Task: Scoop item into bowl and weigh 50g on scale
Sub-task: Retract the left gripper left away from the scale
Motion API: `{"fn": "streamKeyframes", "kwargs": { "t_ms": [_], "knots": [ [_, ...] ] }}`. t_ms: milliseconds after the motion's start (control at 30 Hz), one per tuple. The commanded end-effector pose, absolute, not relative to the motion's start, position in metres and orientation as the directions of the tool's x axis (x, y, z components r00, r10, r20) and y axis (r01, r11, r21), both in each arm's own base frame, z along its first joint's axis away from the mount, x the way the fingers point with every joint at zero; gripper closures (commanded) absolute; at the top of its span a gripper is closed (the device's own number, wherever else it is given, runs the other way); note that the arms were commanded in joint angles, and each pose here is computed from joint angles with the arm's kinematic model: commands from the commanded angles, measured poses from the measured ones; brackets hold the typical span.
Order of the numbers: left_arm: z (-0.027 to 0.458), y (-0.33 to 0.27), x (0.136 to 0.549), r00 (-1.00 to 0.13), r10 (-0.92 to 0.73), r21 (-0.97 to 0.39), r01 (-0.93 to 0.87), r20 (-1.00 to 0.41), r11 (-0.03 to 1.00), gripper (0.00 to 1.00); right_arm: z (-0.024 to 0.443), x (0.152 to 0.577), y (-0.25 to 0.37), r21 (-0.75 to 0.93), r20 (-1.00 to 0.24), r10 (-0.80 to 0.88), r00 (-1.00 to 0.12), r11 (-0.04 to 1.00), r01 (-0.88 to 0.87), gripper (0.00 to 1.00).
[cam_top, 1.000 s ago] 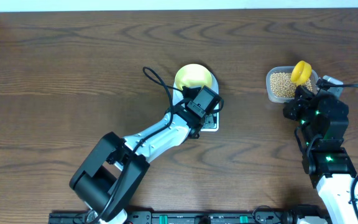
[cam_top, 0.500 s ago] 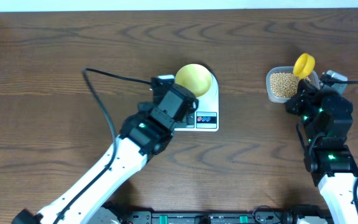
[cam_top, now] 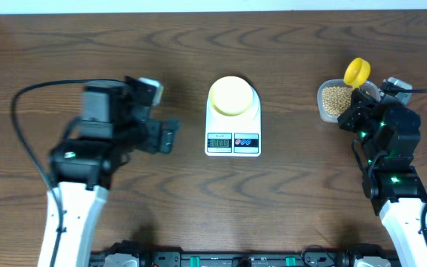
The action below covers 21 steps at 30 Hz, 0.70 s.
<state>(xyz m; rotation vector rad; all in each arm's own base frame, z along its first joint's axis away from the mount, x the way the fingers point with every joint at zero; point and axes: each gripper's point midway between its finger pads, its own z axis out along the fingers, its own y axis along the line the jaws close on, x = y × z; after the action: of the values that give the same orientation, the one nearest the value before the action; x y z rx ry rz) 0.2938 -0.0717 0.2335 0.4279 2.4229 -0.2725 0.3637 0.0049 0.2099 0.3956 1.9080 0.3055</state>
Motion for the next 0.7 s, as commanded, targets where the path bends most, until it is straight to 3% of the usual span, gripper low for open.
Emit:
{"fn": "streamKeyframes", "kwargs": {
  "t_ms": [0, 367, 667],
  "knots": [
    [0.27, -0.082, 0.287, -0.579, 0.387, -0.035, 0.585, -0.717, 0.81, 0.02, 0.225, 0.367, 0.012, 0.465, -0.823, 0.471, -0.317, 0.88, 0.1, 0.99],
    [0.269, -0.075, 0.287, -0.588, 0.406, -0.012, 0.578, -0.7, 0.816, 0.02, 0.221, 0.365, 0.021, 0.529, -0.777, 0.522, -0.353, 0.845, 0.085, 0.99],
    [0.277, -0.069, 0.315, -0.532, 0.412, 0.065, 0.553, -0.74, 0.831, 0.02, 0.217, 0.353, 0.061, 0.607, -0.714, 0.498, -0.491, 0.79, -0.081, 0.99]
  ]
}}
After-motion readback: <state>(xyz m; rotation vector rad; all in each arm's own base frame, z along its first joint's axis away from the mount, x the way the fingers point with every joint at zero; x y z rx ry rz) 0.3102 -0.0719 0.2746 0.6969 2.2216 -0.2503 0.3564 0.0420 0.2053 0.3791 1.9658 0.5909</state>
